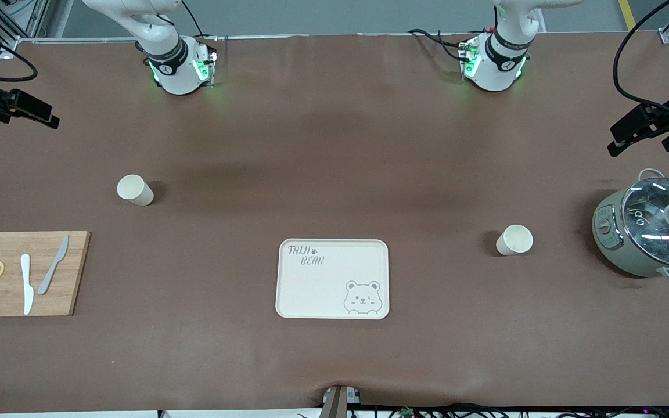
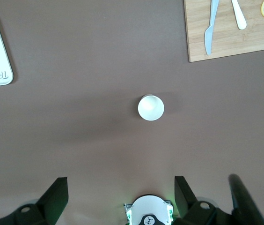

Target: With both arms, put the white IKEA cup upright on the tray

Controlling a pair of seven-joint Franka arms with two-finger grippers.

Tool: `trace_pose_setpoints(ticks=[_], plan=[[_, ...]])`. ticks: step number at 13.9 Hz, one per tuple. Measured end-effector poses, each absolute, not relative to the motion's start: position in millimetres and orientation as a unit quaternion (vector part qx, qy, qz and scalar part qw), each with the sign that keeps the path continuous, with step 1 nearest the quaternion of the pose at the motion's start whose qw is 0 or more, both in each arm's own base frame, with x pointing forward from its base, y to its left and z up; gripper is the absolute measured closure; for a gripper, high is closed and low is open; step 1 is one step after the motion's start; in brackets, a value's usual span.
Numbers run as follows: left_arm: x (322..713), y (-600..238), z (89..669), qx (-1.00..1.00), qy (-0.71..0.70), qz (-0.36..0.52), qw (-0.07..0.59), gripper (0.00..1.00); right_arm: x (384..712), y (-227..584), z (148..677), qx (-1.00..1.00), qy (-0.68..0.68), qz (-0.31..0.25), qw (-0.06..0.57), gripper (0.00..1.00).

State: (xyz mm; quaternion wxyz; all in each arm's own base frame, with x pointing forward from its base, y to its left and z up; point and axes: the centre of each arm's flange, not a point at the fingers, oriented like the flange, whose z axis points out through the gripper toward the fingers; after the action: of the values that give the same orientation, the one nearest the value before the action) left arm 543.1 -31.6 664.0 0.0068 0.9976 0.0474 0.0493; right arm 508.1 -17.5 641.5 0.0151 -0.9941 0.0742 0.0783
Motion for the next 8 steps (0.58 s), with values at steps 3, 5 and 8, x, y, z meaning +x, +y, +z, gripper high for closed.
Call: trace_pose_setpoints(ticks=[3,5,8], plan=[[541.8,-31.4,661.9,0.998,0.047,0.042,0.006,0.00,508.1,-17.5,641.5,-0.994,0.074,0.078,0.015,0.00],[542.2,-29.4,661.2,0.998,0.046,0.043,-0.011,0.00,508.1,-17.5,641.5,-0.994,0.074,0.078,0.015,0.00],[547.4,-32.0,649.6,0.998,0.041,0.033,-0.030,0.00,508.2,-17.5,641.5,-0.994,0.074,0.078,0.015,0.00]])
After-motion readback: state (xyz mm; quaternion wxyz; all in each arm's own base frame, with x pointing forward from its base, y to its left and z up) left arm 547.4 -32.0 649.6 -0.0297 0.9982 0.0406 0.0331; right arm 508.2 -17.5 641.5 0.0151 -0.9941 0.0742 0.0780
